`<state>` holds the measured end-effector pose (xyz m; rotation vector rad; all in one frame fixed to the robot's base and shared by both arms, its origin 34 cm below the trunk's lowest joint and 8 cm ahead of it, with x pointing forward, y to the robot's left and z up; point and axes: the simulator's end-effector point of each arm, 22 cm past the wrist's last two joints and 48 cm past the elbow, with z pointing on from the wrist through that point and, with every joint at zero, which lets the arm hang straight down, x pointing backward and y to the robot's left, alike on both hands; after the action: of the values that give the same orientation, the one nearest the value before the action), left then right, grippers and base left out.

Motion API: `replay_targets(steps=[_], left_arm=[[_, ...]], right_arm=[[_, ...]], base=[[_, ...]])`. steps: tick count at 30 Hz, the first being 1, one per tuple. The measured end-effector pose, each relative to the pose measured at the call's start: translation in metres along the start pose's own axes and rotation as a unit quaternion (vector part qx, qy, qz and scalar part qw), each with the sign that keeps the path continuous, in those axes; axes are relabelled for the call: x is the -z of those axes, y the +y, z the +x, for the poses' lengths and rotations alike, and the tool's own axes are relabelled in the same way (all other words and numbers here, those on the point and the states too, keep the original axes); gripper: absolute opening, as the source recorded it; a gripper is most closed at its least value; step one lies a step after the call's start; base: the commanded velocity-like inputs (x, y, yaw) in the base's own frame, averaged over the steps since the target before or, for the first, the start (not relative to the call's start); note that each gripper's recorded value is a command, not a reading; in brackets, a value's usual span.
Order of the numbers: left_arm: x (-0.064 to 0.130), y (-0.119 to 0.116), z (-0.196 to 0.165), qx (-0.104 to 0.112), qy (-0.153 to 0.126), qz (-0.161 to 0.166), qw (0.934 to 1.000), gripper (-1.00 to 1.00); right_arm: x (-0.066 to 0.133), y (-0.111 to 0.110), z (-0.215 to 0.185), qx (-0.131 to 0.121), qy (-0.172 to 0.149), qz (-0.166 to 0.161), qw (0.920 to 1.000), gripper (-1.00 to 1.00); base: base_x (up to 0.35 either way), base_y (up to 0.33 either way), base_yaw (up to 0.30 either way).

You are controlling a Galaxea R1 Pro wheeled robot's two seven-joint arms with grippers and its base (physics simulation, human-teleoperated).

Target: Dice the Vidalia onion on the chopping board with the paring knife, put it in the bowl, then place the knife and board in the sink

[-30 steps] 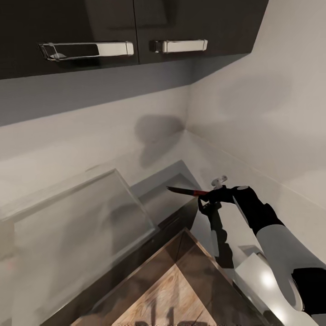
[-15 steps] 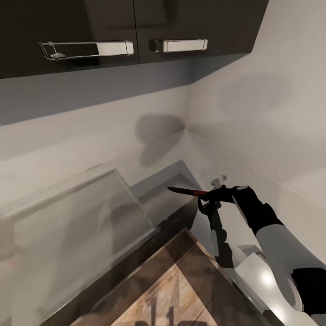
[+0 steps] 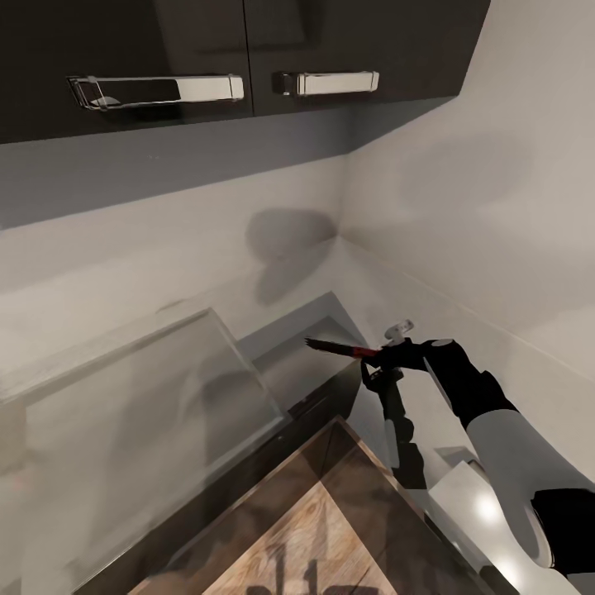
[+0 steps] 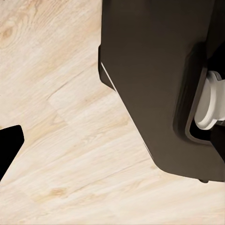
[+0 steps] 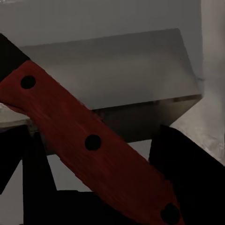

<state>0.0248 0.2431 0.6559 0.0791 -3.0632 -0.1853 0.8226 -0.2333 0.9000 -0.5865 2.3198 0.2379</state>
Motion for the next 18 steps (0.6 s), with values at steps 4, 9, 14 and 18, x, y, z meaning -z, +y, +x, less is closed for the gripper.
replay_targets(steps=[4, 9, 14, 18], left_arm=[[-0.0002, 0.0021, -0.0003, -0.001, -0.001, -0.001, 1.0000, 1.00], [-0.0002, 0.0024, -0.0003, -0.001, -0.001, -0.001, 1.0000, 1.00], [-0.0002, 0.0024, 0.0001, -0.001, 0.000, -0.002, 1.0000, 1.00], [-0.0001, 0.0017, 0.0004, -0.001, 0.000, -0.001, 1.0000, 1.00]], right_arm=[[-0.0007, 0.0008, -0.0005, 0.002, -0.002, -0.001, 1.0000, -1.00], [-0.0009, 0.0011, -0.0007, 0.002, -0.003, -0.001, 1.0000, -1.00], [-0.0009, 0.0012, -0.0007, 0.002, -0.003, -0.001, 1.0000, -1.00], [-0.0012, 0.0018, -0.0010, 0.003, -0.003, -0.001, 1.0000, -1.00]], base=[[0.000, 0.000, 0.000], [0.000, 0.000, 0.000], [0.000, 0.000, 0.000], [0.000, 0.000, 0.000]])
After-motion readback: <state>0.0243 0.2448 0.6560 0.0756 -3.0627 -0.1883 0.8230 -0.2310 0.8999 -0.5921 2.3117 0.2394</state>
